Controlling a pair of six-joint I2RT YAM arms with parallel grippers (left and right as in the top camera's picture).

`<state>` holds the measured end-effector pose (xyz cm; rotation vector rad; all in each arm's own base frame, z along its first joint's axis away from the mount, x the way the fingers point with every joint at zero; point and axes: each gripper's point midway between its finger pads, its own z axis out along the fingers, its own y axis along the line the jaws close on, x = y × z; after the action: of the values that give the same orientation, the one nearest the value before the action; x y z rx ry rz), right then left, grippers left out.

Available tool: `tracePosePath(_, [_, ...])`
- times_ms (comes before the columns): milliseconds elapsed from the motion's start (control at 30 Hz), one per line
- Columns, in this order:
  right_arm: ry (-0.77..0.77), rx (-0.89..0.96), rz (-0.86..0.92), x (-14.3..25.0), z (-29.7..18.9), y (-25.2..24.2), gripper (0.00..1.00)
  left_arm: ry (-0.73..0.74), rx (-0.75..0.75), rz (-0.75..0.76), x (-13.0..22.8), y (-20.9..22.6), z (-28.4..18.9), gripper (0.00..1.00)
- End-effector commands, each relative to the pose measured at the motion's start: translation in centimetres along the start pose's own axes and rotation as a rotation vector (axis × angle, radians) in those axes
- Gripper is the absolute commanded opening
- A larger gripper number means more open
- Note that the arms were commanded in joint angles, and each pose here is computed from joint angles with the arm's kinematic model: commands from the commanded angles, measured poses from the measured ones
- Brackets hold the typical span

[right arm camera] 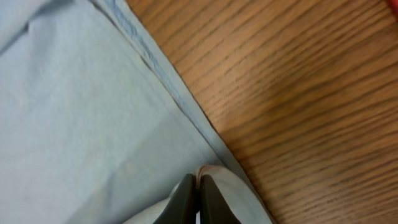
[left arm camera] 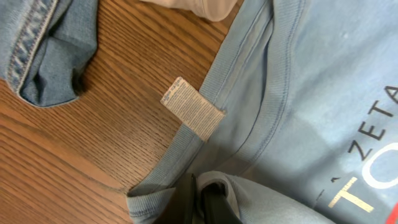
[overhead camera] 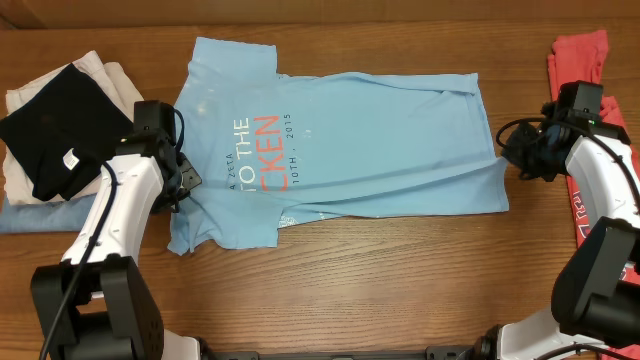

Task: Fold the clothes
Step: 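Pull the shirt sides inward with both grippers to straighten it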

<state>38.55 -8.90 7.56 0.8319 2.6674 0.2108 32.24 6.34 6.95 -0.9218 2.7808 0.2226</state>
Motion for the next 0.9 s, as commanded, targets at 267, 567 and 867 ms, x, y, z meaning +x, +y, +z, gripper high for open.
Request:
tracePosePath(267, [-0.069,0.027,0.069,-1.6,0.0,-0.5,0.04,-0.002,-0.029,-0.029,-0.5,0.1,1.7,0.06])
tracePosePath(567, [-0.049,0.033,0.067,-1.4,1.3,-0.5,0.04,-0.019,-0.014,-0.034,-0.9,-0.2,1.7,0.06])
tracePosePath(867, [-0.068,0.020,0.050,-1.7,1.4,0.1,0.04,-0.069,0.020,-0.046,-2.2,-1.0,1.6,0.08])
